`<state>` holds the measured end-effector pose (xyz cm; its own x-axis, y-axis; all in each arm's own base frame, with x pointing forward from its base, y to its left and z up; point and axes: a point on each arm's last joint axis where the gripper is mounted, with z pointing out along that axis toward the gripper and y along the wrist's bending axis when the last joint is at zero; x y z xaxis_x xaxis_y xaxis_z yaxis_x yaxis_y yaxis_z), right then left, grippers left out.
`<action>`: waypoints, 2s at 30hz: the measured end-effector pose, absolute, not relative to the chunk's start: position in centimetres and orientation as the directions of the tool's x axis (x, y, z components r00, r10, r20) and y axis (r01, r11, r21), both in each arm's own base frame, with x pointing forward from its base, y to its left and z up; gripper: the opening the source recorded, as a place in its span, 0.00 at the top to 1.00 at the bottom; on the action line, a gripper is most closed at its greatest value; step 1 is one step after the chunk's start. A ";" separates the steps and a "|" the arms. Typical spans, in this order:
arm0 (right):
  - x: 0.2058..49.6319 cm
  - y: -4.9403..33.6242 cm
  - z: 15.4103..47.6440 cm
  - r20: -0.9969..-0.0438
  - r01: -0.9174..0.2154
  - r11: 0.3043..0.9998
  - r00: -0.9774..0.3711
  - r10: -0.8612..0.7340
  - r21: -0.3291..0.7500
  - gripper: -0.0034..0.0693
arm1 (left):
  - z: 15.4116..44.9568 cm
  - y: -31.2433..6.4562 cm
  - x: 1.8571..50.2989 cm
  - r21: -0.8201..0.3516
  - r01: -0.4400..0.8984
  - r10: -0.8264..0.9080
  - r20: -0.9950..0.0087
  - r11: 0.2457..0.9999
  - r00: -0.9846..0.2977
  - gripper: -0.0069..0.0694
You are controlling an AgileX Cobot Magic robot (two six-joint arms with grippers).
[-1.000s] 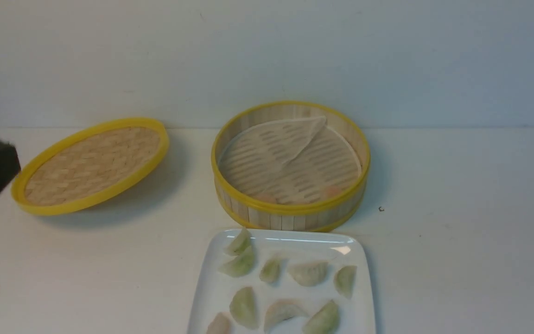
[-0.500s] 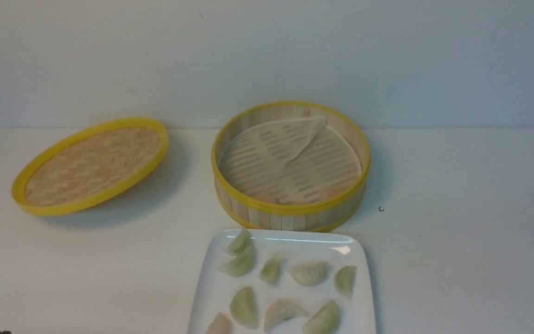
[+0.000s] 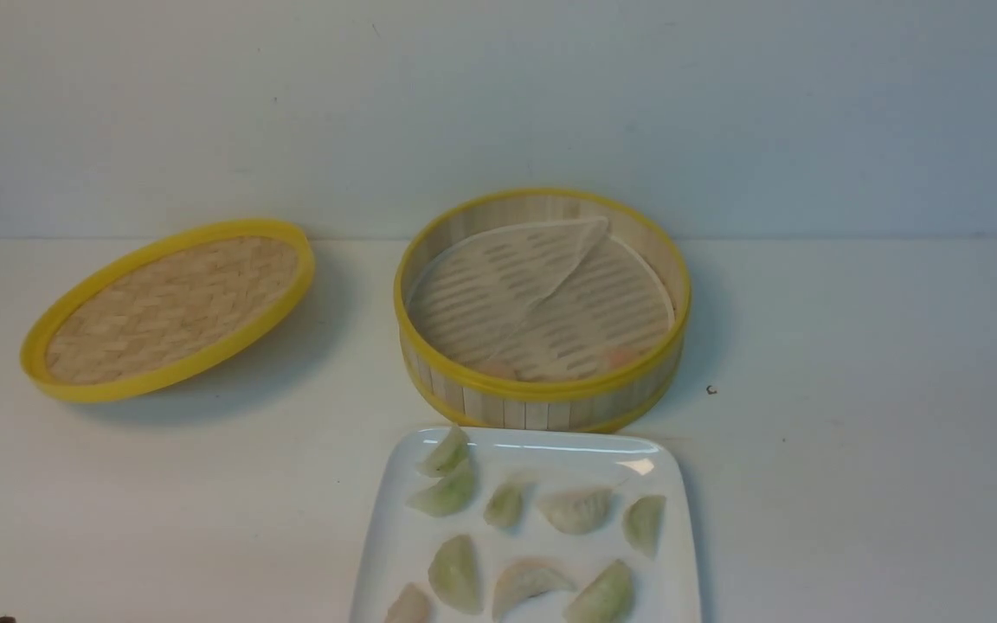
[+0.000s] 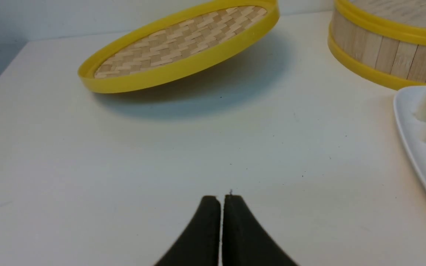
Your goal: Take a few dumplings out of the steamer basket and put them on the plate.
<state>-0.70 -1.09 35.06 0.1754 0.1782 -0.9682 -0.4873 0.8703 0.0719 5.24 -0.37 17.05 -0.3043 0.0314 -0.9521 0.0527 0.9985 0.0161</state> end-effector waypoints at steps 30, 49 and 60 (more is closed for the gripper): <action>0.2 -0.2 33.7 -0.955 -0.531 0.830 0.117 0.273 0.172 0.97 | 17.1 -0.4 5.2 0.018 0.052 0.033 -0.952 0.998 -0.304 0.92; 4.3 1.2 24.9 -0.988 -0.299 0.945 0.039 0.151 0.133 0.97 | 17.0 -0.4 5.2 0.020 0.053 0.035 -0.952 0.998 -0.305 0.92; 5.4 -0.4 18.1 -0.974 0.085 0.989 -0.183 0.135 0.121 0.97 | 17.0 -0.4 5.2 0.020 0.053 0.035 -0.952 0.998 -0.305 0.92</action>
